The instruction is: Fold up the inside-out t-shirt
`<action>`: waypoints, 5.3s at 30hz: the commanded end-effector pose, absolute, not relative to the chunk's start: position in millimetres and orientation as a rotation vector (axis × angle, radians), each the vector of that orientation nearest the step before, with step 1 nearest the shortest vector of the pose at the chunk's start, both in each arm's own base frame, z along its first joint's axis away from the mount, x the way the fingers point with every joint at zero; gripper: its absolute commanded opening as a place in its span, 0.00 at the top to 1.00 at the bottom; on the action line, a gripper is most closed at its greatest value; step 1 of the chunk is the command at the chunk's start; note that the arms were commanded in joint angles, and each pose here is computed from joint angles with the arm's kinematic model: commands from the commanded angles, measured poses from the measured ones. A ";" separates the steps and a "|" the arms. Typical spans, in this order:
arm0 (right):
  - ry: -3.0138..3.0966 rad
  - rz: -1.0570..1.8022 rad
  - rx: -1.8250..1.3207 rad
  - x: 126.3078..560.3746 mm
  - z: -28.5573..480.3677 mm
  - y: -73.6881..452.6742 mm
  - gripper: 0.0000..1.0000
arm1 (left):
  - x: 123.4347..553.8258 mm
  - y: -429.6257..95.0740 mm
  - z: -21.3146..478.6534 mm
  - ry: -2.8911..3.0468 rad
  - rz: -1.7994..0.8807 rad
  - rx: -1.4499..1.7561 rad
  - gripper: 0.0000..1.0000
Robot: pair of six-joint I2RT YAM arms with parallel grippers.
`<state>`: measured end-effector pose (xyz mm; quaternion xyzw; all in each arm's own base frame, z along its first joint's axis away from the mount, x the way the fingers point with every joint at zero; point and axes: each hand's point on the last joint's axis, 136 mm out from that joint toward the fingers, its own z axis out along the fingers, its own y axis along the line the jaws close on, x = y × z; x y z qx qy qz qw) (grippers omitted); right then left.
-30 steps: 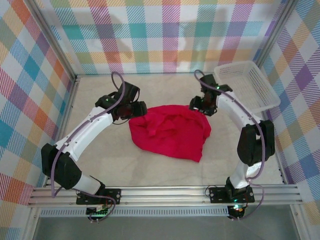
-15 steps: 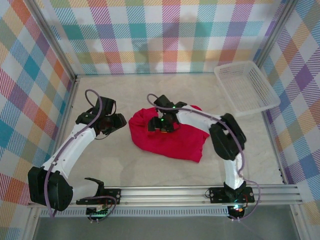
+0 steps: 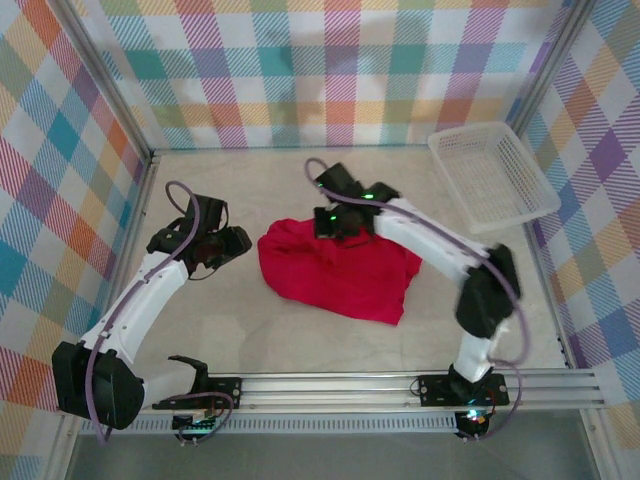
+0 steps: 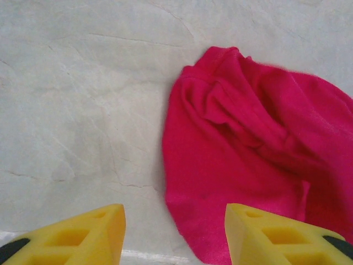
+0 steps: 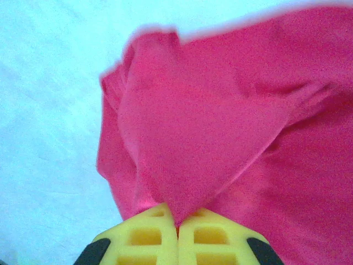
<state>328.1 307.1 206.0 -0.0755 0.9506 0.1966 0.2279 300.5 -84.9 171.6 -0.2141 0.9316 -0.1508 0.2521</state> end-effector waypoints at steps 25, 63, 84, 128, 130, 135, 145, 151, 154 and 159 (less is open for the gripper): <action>2.686 0.628 0.499 267.9 130.3 135.6 0.51 | 336.2 -212.9 138.5 2.681 -0.623 -0.120 0.39; 2.829 0.400 0.264 302.9 106.3 162.2 1.00 | 383.7 -233.1 204.6 2.601 -0.334 0.000 1.00; 2.835 0.384 0.471 289.2 98.9 117.8 0.40 | 372.3 -240.9 155.4 2.730 -0.292 0.113 0.47; 2.889 0.370 0.508 352.3 46.5 114.3 0.50 | 360.4 -185.6 154.8 2.744 -0.317 -0.111 1.00; 2.897 0.351 0.498 363.6 41.9 115.6 0.47 | 357.6 -182.4 152.1 2.751 -0.314 -0.116 1.00; 2.933 0.305 0.475 386.3 24.0 117.8 0.55 | 353.6 -172.7 152.2 2.760 -0.292 -0.133 1.00; 2.818 0.294 0.412 414.5 83.5 115.8 1.00 | 357.9 -123.6 194.1 2.656 -0.293 -0.271 1.00; 2.574 0.311 0.369 409.4 187.9 103.0 1.00 | 360.8 -75.2 267.0 2.438 -0.287 -0.408 1.00; 2.497 0.337 0.373 400.2 220.0 99.4 1.00 | 356.6 -61.9 297.0 2.340 -0.289 -0.434 1.00; 2.409 0.388 0.390 380.6 251.4 95.3 1.00 | 352.0 -51.0 308.8 2.295 -0.266 -0.452 1.00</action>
